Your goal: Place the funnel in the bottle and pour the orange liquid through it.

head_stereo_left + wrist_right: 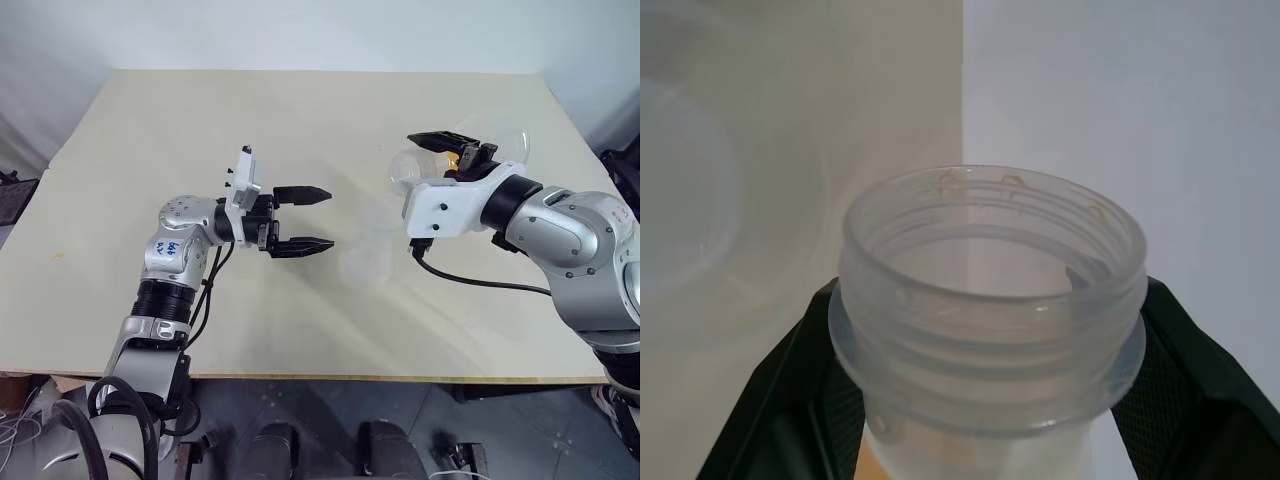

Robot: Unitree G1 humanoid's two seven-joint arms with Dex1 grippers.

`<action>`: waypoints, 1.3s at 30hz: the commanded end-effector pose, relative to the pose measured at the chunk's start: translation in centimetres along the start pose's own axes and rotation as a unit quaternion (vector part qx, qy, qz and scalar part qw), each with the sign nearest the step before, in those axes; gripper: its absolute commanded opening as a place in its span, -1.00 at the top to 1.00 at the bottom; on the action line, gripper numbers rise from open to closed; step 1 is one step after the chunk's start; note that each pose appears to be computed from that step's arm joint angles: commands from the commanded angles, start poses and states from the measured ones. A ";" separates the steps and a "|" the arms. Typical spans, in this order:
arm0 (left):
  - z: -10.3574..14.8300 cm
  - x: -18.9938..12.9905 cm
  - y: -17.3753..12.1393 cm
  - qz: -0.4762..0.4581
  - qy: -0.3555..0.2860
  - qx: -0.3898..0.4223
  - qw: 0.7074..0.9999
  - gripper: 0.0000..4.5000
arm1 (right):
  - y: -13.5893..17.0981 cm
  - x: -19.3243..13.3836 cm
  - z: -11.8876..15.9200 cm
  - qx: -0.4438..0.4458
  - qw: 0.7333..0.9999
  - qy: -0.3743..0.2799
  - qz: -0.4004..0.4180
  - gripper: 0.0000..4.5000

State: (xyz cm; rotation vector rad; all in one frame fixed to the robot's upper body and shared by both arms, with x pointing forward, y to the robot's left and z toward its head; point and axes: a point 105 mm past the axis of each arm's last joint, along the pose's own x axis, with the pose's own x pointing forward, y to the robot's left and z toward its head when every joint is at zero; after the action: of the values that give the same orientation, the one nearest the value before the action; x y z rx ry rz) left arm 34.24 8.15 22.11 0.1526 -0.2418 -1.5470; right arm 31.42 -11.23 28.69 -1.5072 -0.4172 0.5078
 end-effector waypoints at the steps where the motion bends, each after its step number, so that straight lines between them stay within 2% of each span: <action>1: 0.9 0.4 0.2 -0.006 -0.003 0.017 1.000 -1.00 | -1.4 -0.5 0.3 -0.038 0.999 -0.001 -0.025 -0.21; 39: 0.8 0.7 0.5 -0.011 -0.004 0.018 1.000 -1.00 | -1.7 0.3 -0.7 -0.170 0.985 0.016 -0.018 -0.21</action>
State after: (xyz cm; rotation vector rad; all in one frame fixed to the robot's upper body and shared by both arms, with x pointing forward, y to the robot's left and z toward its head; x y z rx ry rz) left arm 34.56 7.55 22.23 0.1487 -0.2433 -1.5611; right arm 32.61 -11.38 28.07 -1.8118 -0.4581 0.4849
